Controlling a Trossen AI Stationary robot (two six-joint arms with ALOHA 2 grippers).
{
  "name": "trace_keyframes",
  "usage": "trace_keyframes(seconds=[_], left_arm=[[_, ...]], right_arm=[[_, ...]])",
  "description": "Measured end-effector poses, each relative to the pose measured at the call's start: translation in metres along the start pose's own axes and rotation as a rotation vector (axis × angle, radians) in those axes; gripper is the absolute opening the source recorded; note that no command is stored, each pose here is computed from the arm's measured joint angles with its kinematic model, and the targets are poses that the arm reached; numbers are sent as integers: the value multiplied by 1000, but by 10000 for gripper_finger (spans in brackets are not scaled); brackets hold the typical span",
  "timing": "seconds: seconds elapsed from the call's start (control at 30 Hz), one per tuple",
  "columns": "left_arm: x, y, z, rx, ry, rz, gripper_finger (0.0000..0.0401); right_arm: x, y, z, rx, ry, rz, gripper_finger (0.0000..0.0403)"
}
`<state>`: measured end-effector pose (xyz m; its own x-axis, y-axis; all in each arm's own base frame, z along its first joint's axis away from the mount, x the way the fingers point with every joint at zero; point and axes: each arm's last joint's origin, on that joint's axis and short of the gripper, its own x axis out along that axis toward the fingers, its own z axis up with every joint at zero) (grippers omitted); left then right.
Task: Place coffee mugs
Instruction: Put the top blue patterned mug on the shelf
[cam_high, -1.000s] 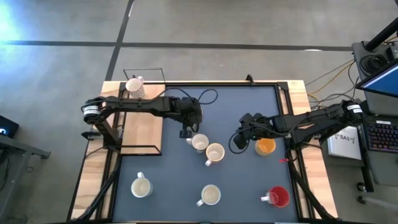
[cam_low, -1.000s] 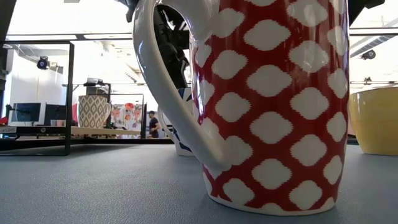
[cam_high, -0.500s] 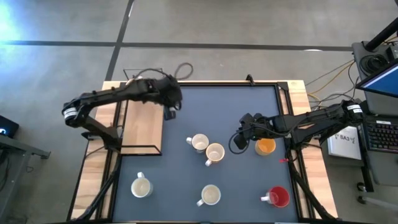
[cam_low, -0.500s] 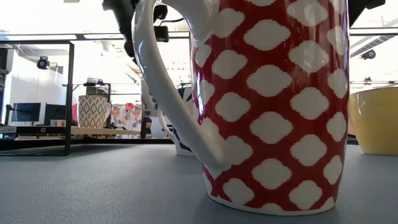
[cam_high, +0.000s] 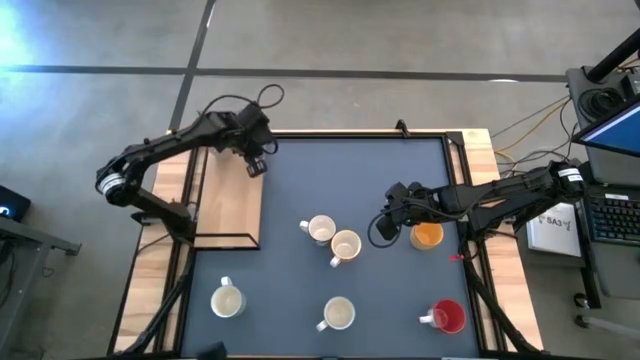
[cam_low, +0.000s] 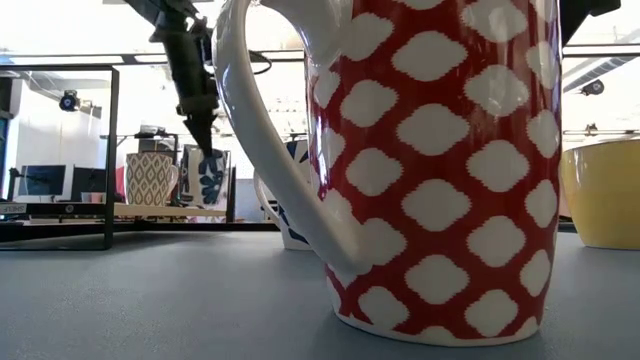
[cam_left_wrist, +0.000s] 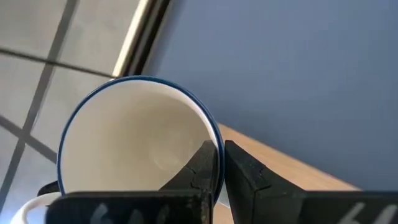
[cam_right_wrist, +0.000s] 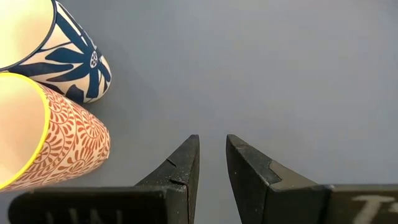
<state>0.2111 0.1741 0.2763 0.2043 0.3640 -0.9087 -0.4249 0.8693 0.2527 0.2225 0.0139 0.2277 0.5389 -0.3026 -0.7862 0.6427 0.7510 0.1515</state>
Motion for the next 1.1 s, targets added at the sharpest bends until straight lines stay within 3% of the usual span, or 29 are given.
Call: trace_keyframes(seconds=[0.3, 1.1], left_arm=[[12, 16, -9, -62, -4, 33, 6], [6, 16, -11, -126, -15, 18, 17]], right_arm=[[0, 0, 0, 0, -1, 0, 68], [0, 0, 0, 41, -1, -1, 68]])
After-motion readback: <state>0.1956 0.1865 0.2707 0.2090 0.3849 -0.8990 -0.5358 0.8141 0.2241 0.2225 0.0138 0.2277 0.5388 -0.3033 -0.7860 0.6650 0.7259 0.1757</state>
